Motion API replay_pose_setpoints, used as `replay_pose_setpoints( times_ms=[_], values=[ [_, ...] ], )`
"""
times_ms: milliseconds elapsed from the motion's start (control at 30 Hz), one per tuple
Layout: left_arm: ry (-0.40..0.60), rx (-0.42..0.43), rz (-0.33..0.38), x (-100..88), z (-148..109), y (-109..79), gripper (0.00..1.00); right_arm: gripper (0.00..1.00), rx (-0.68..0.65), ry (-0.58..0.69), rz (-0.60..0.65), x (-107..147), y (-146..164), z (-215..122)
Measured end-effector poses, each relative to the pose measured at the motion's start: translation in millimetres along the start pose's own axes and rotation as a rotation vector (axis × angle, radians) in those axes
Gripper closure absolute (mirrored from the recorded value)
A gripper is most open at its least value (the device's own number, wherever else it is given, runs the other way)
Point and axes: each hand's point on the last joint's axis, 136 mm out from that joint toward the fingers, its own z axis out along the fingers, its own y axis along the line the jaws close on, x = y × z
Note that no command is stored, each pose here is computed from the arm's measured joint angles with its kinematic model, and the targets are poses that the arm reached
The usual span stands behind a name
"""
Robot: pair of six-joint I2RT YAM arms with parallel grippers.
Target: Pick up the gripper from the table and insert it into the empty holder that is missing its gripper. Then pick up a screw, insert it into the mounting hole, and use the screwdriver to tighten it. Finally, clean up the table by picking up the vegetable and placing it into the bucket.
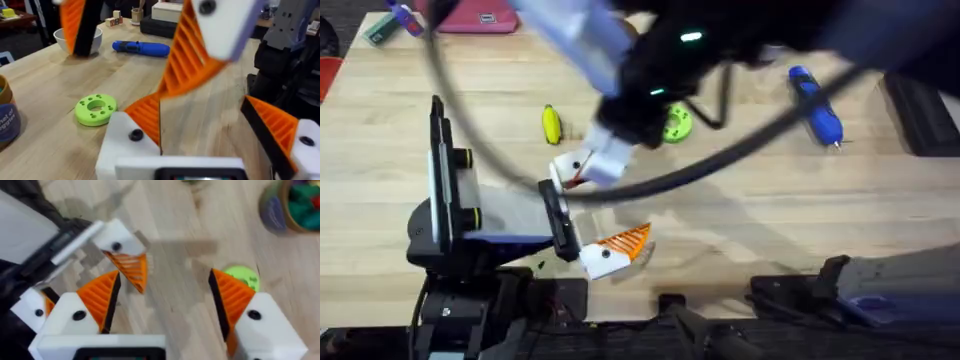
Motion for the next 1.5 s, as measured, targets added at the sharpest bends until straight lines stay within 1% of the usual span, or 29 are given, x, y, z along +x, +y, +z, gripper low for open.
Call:
replay_pose_setpoints(
  times_ms=[67,200,300,433,600,800,900,1000,1500],
  values=[
    [0.000,0.000,0.000,0.0,0,0.0,0.015,0.009,0.029,-0.025,0.083,13,-15,-13],
    [0.000,0.000,0.000,0.0,0,0.0,0.015,0.009,0.097,-0.056,0.256,49,-45,-38],
    [0.000,0.000,0.000,0.0,0,0.0,0.015,0.009,0.138,-0.078,0.362,75,-57,-50],
    [0.000,0.000,0.000,0.0,0,0.0,0.015,0.008,0.196,-0.114,0.504,108,-73,-58],
    [0.000,0.000,0.000,0.0,0,0.0,0.016,0.009,0.271,-0.130,0.719,155,-91,-68],
    [0.000,0.000,0.000,0.0,0,0.0,0.016,0.009,0.341,-0.110,0.912,197,-114,-74],
    [0.000,0.000,0.000,0.0,0,0.0,0.015,0.009,0.353,-0.090,0.962,208,-122,-71],
    [0.000,0.000,0.000,0.0,0,0.0,0.015,0.009,0.358,-0.076,0.989,213,-127,-69],
    [0.000,0.000,0.000,0.0,0,0.0,0.015,0.009,0.360,-0.080,1.000,214,-128,-69]
  ],
)
